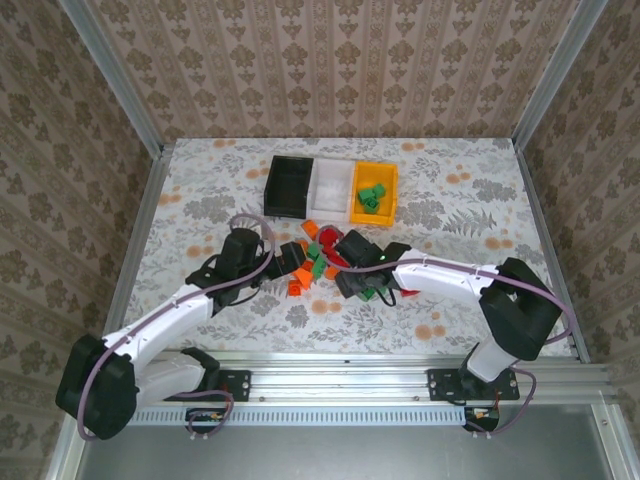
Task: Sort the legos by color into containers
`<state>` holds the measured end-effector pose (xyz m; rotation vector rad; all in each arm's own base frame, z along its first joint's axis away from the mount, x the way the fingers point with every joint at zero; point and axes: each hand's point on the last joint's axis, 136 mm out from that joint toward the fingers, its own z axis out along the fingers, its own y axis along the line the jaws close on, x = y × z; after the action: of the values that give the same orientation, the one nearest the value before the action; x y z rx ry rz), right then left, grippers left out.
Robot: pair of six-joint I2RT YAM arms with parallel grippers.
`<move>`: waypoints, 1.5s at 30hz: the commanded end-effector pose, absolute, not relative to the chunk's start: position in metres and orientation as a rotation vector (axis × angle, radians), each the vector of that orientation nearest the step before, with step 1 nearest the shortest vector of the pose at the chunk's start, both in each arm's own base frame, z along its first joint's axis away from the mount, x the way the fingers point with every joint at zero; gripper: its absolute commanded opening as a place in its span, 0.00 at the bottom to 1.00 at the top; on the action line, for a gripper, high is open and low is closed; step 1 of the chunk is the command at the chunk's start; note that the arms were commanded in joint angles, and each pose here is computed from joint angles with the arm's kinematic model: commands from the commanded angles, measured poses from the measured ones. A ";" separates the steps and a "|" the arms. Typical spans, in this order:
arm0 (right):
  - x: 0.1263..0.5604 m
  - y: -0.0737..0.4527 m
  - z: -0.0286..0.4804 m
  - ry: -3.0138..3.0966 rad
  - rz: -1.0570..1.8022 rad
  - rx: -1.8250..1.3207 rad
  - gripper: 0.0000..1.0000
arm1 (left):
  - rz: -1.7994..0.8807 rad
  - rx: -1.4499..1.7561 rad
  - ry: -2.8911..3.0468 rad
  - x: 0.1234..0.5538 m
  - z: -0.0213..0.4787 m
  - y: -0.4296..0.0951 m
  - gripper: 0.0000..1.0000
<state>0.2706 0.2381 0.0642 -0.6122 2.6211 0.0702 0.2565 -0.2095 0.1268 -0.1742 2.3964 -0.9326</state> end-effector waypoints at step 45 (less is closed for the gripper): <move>0.395 0.200 0.158 2.382 -0.018 -0.303 0.38 | -1.089 -0.189 2.329 0.246 0.131 -0.221 1.00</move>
<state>0.3603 0.2188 0.1389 -0.3823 2.4398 0.0466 0.2414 -0.2154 0.1192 -0.1871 2.3513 -1.0710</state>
